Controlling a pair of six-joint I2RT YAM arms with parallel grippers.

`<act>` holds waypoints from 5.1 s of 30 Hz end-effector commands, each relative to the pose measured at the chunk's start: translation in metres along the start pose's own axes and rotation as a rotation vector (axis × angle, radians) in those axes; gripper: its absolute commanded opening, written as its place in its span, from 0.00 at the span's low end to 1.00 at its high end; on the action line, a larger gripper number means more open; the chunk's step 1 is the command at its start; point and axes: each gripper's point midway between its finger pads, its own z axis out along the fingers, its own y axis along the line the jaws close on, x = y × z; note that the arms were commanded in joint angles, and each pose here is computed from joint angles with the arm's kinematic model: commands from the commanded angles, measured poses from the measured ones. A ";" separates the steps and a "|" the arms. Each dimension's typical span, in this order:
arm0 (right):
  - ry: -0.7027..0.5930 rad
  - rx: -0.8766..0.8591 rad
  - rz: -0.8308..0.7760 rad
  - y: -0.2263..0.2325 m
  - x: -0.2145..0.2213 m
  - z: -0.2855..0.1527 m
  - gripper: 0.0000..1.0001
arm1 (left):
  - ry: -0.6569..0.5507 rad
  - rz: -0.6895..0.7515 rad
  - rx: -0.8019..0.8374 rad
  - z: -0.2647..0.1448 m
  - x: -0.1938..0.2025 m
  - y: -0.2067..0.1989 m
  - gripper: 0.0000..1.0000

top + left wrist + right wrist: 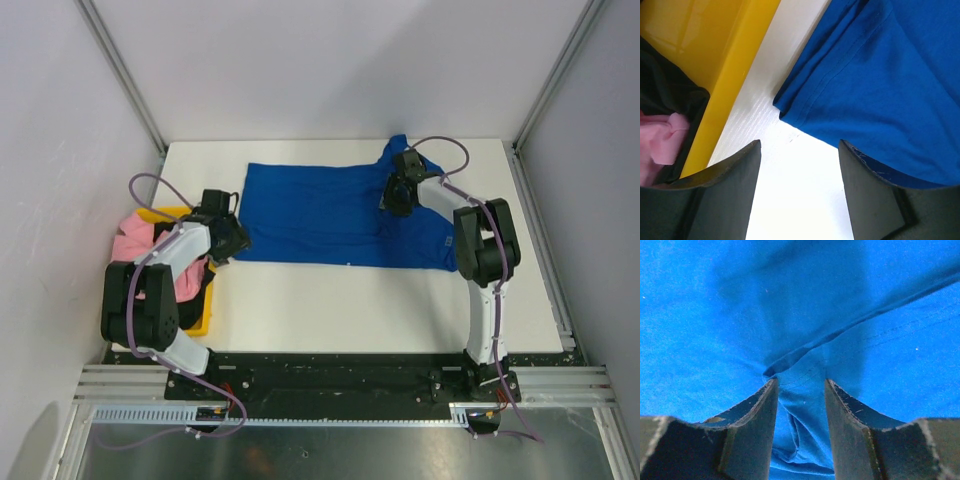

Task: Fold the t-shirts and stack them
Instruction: Fold the flattened tshirt in 1/3 of the way

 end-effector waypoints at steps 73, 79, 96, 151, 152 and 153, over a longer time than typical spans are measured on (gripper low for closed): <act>-0.078 0.228 0.509 -0.204 0.086 -0.147 0.45 | -0.058 -0.076 -0.165 0.034 -0.020 0.015 0.32; -0.060 0.248 0.506 -0.209 0.089 -0.136 0.44 | -0.056 -0.076 -0.165 0.035 -0.020 0.015 0.32; -0.105 0.356 0.467 -0.227 0.072 -0.148 0.02 | -0.054 -0.069 -0.169 0.035 -0.019 0.016 0.32; -0.019 0.345 0.487 -0.230 0.095 -0.127 0.47 | -0.048 -0.062 -0.150 0.033 -0.019 0.013 0.34; -0.015 0.355 0.482 -0.232 0.096 -0.127 0.47 | -0.048 -0.062 -0.150 0.033 -0.019 0.013 0.34; -0.015 0.363 0.478 -0.234 0.097 -0.128 0.48 | -0.048 -0.062 -0.150 0.033 -0.018 0.013 0.34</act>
